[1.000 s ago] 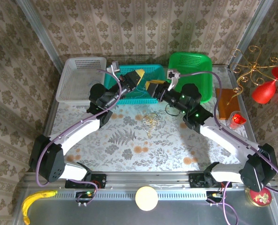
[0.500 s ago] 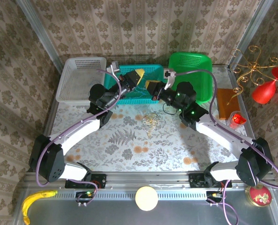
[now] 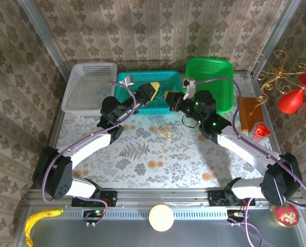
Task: Untangle the cables
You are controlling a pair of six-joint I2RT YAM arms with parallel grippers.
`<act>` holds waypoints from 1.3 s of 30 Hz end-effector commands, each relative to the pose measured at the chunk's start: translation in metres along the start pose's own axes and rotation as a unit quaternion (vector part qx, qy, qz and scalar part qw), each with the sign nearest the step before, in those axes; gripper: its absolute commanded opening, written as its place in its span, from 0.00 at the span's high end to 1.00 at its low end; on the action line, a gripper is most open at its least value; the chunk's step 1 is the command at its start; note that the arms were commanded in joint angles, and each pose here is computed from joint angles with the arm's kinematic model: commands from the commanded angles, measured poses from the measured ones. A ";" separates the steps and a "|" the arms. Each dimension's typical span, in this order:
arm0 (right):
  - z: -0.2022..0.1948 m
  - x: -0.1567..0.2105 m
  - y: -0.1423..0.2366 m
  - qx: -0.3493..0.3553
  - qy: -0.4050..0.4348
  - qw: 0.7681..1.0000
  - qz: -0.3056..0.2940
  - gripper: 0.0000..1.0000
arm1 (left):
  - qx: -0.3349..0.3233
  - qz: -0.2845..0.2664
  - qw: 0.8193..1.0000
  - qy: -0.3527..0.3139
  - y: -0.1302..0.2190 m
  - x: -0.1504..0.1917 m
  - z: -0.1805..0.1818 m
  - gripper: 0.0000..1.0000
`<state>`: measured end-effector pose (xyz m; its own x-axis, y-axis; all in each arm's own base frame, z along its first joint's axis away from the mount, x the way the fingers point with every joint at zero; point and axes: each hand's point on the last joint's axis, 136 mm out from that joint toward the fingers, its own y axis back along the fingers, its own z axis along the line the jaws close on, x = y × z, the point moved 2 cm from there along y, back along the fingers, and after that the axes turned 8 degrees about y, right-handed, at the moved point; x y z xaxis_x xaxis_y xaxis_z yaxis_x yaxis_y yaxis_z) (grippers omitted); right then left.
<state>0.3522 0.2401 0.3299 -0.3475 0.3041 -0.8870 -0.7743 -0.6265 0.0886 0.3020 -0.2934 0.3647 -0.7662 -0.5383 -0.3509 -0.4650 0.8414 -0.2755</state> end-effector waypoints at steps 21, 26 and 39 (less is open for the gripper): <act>0.033 -0.061 0.022 -0.030 -0.008 0.998 -0.051 1.00 | -0.101 -0.055 0.993 -0.038 0.079 0.022 0.088 0.08; 0.042 -0.068 0.023 -0.042 -0.011 0.997 -0.057 1.00 | -0.116 -0.045 0.992 -0.036 0.081 0.028 0.106 0.13; 0.046 -0.068 0.025 -0.044 -0.014 0.997 -0.060 1.00 | -0.095 -0.001 0.995 -0.008 0.056 0.045 0.125 0.31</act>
<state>0.3413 0.2394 0.3918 -0.3002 0.3658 -0.8810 -0.7678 -0.6407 -0.0044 0.2988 -0.2660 0.1967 -0.7633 -0.5494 -0.3399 -0.5814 0.8135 -0.0092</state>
